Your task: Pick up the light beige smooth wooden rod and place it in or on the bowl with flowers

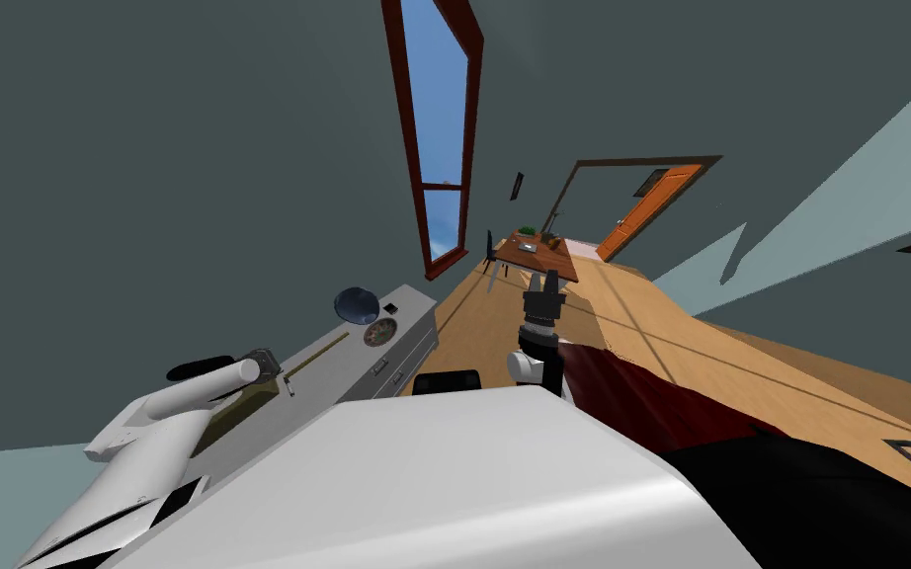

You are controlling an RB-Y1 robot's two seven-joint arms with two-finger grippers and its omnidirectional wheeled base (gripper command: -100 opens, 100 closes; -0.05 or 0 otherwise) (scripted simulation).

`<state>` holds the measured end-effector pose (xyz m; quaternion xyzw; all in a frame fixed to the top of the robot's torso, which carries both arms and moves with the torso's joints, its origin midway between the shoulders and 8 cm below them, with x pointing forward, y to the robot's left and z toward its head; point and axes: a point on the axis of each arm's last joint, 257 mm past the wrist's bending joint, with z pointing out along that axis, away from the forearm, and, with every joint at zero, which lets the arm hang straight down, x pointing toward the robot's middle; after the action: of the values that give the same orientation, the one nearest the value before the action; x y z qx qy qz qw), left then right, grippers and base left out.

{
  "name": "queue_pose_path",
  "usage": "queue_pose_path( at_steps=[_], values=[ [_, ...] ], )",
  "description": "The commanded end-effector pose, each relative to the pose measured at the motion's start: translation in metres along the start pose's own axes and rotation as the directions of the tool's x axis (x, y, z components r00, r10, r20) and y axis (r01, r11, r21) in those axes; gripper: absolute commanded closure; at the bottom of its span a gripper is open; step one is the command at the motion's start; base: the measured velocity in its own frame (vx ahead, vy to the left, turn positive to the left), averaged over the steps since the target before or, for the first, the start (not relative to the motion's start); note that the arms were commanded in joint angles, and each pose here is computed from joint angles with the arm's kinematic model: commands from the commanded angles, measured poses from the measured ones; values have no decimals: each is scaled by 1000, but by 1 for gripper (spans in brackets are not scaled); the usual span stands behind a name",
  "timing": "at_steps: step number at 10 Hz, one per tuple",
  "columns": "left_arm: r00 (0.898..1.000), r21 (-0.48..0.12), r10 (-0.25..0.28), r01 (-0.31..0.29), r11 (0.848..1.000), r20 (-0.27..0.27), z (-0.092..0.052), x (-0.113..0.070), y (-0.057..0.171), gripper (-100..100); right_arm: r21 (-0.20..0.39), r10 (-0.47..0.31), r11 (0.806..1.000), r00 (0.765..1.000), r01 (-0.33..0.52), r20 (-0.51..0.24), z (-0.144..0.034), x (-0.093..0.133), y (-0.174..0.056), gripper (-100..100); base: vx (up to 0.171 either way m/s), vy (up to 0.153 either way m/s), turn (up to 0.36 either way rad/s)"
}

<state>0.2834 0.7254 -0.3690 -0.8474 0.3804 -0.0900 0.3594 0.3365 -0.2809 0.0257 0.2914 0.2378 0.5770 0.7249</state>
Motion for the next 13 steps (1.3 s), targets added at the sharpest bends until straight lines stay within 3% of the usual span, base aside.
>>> queue_pose_path(
  at_steps=[1, 2, 5, 7, 11, 12, 13],
  values=[
    [998, -57, -47, 49, 997, 30, 1, -21, 10, -100, 0, 0, 1000, 1000, 0, 0, 0, 0, 0, 0, -11, 23, -293],
    [998, -87, -50, 53, 995, 37, 1, -24, 19, -100, 0, 0, 1000, 1000, 0, 0, 0, 0, 0, 0, -8, 30, -126],
    [989, -174, -126, 138, 975, 75, 0, -48, 31, -100, 0, 0, 1000, 1000, 0, 0, 0, 0, 0, 0, -13, 36, -189],
    [987, -205, -135, 151, 967, 92, 1, -54, 46, -100, 0, 0, 1000, 1000, 0, 0, 0, 0, 0, 0, -12, 21, -80],
    [967, -312, -216, 250, 917, 138, -5, -74, 75, -100, 0, 0, 1000, 1000, 0, 0, 0, 0, 0, 0, -15, 32, -177],
    [957, -344, -249, 285, 895, 147, -9, -76, 78, -100, 0, 0, 1000, 1000, 0, 0, 0, 0, 0, 0, -12, 33, -214],
    [954, -362, -255, 297, 884, 160, -9, -80, 90, -100, 0, 0, 1000, 1000, 0, 0, 0, 0, 0, 0, -12, 40, -107]
  ],
)
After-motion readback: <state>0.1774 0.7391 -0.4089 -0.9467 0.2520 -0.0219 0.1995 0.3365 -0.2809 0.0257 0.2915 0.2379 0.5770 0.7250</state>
